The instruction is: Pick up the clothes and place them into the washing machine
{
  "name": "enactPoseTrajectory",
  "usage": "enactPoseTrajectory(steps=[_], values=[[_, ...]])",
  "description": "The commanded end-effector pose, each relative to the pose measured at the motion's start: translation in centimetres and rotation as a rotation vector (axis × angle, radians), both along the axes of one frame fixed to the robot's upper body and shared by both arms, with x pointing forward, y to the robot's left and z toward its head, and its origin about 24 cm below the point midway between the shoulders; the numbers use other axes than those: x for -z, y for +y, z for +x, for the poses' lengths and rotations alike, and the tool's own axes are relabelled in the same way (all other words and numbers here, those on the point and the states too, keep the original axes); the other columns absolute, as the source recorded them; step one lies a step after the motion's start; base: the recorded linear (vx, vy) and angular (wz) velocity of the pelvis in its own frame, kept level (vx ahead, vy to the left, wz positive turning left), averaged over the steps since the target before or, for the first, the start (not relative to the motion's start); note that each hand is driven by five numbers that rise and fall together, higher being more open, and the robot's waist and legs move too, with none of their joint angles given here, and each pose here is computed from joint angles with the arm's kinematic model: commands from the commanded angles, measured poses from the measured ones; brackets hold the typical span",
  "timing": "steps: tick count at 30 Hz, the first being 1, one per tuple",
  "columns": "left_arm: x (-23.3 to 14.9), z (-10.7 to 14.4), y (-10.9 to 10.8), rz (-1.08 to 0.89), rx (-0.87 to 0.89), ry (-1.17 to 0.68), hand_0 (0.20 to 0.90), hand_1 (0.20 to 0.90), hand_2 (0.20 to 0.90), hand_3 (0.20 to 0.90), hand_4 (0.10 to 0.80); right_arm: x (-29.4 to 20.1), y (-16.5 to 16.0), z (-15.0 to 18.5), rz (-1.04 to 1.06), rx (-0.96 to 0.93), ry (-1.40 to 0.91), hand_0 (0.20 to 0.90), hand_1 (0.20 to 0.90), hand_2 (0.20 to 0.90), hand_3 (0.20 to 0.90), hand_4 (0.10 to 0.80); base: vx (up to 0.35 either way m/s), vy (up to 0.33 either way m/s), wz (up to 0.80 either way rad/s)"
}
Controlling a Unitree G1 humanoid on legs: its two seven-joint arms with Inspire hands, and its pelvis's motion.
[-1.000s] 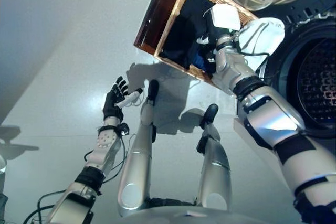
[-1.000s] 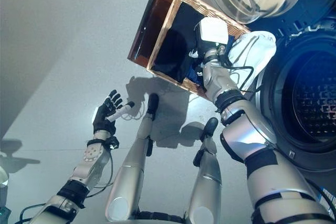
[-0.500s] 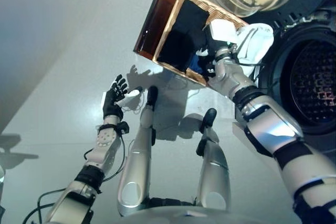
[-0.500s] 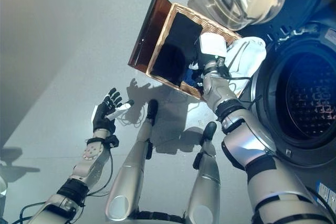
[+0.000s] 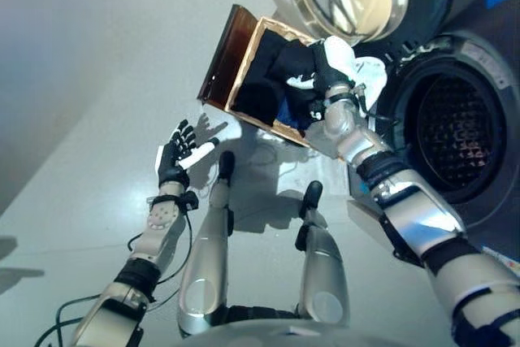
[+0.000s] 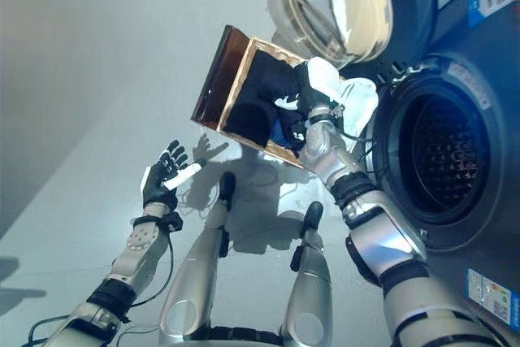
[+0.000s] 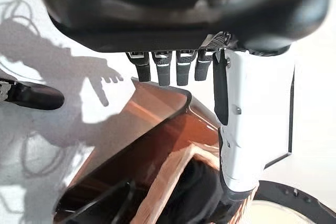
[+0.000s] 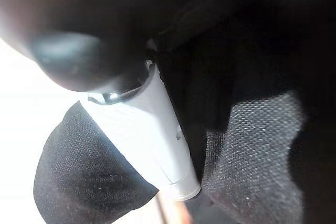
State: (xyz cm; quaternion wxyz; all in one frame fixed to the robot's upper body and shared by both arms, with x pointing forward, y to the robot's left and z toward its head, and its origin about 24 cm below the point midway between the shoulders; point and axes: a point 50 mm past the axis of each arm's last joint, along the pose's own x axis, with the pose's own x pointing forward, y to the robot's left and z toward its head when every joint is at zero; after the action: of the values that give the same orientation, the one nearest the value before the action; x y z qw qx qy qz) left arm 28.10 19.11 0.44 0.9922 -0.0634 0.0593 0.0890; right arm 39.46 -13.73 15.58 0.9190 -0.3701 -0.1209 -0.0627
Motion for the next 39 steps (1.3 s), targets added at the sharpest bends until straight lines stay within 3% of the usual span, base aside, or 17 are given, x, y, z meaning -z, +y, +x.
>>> enactPoseTrajectory(steps=[1,12,23,39], values=[[0.0,-1.0,1.1,0.023,-0.009,-0.022,0.9,0.9,0.9,0.9,0.8,-2.5,0.0,-0.9,0.278,-0.077,-0.156,0.2,0.2,0.2,0.2,0.3,0.043,-0.047,-0.13],[2.0,-2.7,1.0,0.018,0.016,0.063,0.9,0.9,0.9,0.9,0.8,3.9,-1.6,-5.0,1.029,-0.15,-0.049,0.2,0.2,0.2,0.2,0.3,0.035,-0.026,-0.15],[2.7,-3.0,-1.3,-0.065,0.093,0.089,0.9,0.9,0.9,0.9,0.8,8.6,-4.4,-6.4,1.763,0.023,-0.13,0.2,0.2,0.2,0.2,0.3,-0.007,0.0,-0.08],[3.1,-3.1,-2.9,-0.157,0.13,0.099,0.9,0.9,0.9,0.9,0.8,5.9,-9.0,-4.9,2.035,0.113,-0.48,0.2,0.2,0.2,0.2,0.3,-0.008,-0.01,-0.05]])
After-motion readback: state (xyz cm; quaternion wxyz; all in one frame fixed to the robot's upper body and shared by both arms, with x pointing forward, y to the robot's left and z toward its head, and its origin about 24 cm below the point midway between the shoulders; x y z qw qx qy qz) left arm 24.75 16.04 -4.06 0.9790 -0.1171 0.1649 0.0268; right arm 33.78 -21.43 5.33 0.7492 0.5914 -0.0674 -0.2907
